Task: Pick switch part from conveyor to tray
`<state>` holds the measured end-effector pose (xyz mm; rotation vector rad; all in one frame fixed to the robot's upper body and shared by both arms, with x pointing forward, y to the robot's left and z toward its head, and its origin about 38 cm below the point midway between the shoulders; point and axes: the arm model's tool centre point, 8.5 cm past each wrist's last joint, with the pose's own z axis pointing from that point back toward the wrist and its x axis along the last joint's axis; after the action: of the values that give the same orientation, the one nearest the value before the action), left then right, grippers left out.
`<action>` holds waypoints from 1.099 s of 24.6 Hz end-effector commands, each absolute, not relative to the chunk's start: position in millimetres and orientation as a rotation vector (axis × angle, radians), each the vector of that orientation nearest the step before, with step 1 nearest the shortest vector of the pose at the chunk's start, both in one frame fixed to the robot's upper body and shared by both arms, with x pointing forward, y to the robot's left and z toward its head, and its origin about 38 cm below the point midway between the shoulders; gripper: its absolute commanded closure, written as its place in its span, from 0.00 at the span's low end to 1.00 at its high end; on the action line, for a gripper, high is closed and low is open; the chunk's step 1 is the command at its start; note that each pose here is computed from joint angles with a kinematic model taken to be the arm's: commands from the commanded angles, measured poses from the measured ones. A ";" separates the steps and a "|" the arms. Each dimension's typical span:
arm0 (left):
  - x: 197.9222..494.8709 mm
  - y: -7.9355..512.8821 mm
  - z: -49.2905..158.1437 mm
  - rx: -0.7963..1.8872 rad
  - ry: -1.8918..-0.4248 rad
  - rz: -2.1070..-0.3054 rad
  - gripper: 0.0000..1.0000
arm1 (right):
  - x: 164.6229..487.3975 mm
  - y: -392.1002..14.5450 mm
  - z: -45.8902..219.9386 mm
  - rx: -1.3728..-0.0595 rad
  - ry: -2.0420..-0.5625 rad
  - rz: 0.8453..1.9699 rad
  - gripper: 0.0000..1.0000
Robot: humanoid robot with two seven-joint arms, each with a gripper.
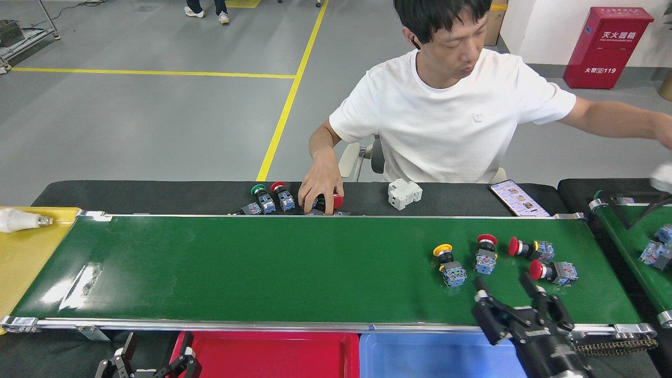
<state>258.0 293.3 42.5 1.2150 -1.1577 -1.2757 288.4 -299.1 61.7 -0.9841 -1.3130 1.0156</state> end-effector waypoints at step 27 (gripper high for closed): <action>260.7 293.2 49.1 1.233 -1.178 -1.283 0.00 | 409.2 -245.6 44.3 -1.090 -1.016 1.091 0.02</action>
<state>258.7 292.4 43.0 1.2152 -1.1635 -1.2774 403.5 -240.2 36.2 -1.0581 -1.0215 1.1122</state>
